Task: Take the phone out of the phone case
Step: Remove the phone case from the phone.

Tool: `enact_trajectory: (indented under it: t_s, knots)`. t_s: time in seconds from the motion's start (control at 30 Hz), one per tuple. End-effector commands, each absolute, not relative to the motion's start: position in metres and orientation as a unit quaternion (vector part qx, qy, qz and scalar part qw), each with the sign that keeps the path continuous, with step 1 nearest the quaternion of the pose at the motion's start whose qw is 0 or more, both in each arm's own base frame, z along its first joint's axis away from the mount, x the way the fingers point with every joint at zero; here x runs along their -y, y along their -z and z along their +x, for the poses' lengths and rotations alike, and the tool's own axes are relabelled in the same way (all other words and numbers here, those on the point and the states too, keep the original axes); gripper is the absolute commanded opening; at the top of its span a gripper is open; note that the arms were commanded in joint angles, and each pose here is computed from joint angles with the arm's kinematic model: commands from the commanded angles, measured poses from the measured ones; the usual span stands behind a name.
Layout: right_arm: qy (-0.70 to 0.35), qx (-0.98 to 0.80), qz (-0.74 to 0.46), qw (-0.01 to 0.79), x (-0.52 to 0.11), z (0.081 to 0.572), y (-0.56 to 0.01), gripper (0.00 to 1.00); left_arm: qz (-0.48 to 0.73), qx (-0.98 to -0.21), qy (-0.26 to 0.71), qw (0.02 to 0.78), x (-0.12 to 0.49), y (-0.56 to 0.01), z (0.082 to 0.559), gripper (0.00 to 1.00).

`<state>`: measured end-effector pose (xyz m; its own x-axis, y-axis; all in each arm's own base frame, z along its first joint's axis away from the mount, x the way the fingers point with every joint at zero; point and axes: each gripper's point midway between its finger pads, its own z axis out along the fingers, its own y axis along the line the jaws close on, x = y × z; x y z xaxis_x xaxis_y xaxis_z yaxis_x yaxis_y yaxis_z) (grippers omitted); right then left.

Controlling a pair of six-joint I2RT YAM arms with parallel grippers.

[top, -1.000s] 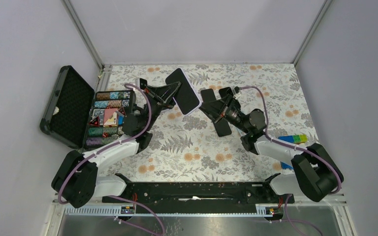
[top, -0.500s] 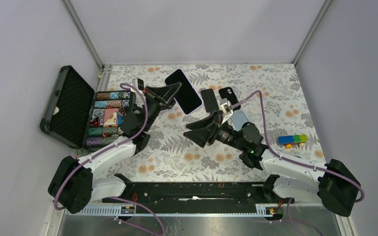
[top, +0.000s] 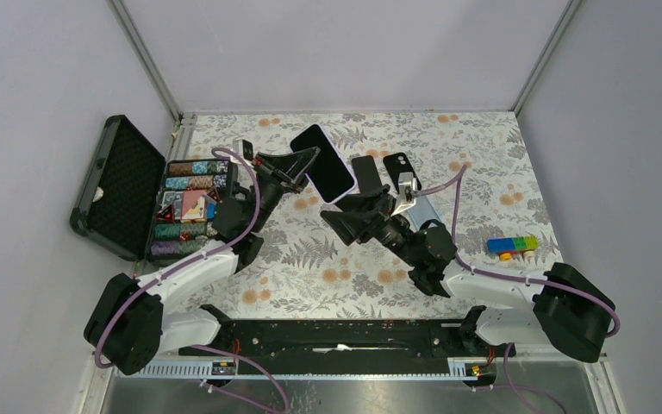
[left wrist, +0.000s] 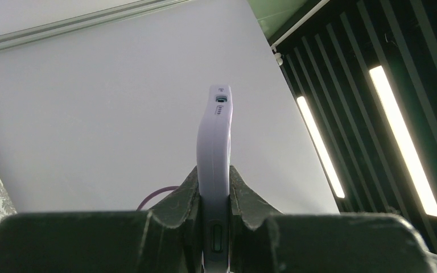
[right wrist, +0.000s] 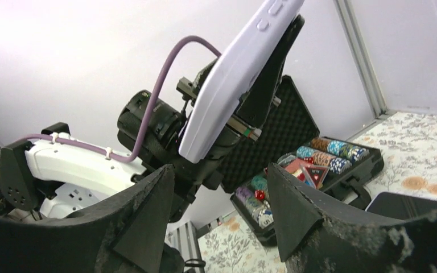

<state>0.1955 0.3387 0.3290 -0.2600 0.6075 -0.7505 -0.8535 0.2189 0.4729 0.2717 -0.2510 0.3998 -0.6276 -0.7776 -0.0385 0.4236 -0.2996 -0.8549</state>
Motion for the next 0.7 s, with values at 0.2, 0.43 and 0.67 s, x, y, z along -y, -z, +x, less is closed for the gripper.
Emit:
enact_trajectory:
  t_s: [0.2, 0.43, 0.67]
  knots:
    - [-0.612, -0.437, -0.096, 0.651, -0.330, 0.201, -0.375, 0.65, -0.168, -0.381, 0.821, 0.390, 0.238, -0.437, 0.251, 0.00]
    - [-0.610, -0.445, -0.063, 0.652, -0.328, 0.212, -0.376, 0.54, -0.169, -0.381, 0.822, 0.388, 0.237, -0.435, 0.249, 0.00]
    - [-0.612, -0.430, -0.092, 0.657, -0.328, 0.203, -0.379, 0.68, -0.170, -0.381, 0.821, 0.391, 0.236, -0.436, 0.249, 0.00]
